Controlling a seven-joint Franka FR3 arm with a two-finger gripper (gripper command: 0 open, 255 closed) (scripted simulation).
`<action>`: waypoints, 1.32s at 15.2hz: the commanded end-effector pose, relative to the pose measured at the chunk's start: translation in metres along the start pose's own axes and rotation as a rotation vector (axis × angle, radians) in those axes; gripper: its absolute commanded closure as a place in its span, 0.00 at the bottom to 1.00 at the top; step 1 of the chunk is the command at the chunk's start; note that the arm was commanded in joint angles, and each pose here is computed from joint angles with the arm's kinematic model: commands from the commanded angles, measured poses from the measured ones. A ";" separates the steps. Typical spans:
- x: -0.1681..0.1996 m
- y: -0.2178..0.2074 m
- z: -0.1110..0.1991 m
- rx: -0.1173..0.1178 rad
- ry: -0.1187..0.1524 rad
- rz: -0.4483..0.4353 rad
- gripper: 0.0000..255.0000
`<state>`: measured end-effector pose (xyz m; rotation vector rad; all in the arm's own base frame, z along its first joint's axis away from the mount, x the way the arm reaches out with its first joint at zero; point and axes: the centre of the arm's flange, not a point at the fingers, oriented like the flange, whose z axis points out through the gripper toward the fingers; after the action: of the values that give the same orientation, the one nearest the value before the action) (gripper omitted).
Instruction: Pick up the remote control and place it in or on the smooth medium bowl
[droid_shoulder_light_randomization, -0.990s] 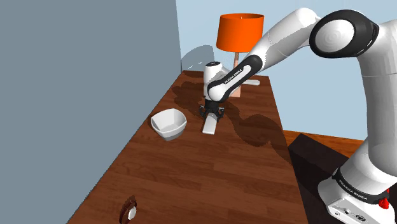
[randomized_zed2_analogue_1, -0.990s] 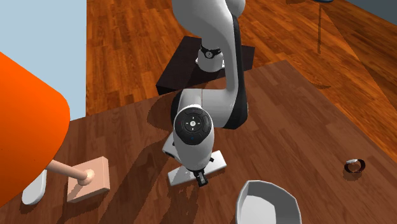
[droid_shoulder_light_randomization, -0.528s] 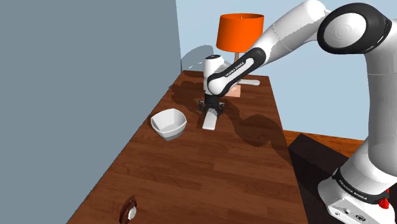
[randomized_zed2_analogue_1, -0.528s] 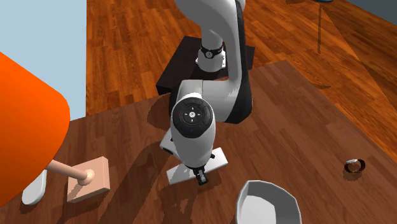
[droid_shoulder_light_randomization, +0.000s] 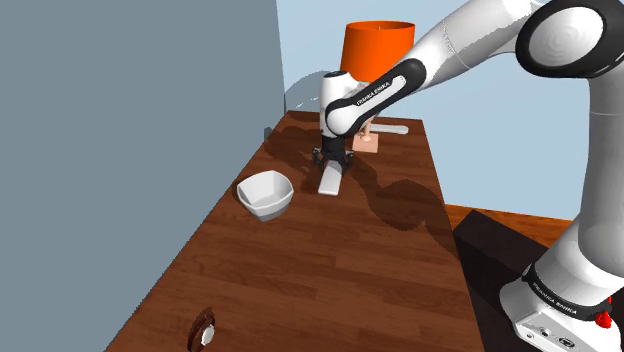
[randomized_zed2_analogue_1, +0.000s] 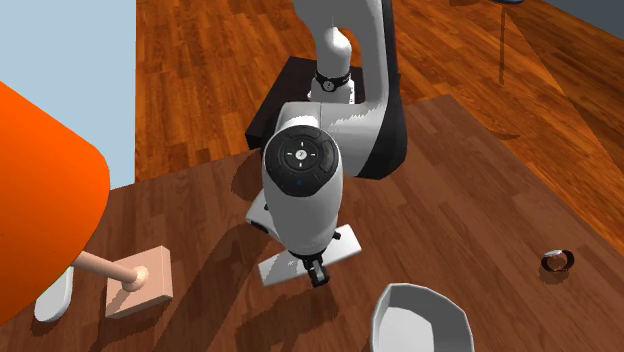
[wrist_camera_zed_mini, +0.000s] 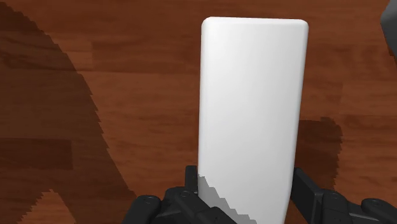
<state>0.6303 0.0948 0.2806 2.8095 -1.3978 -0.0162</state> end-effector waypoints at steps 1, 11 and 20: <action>0.000 0.000 -0.010 0.000 0.000 0.000 1.00; 0.000 0.001 -0.063 0.000 0.000 0.000 1.00; -0.022 -0.032 -0.091 0.000 0.000 0.000 1.00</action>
<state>0.6402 0.1176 0.3704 2.8094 -1.3969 -0.0167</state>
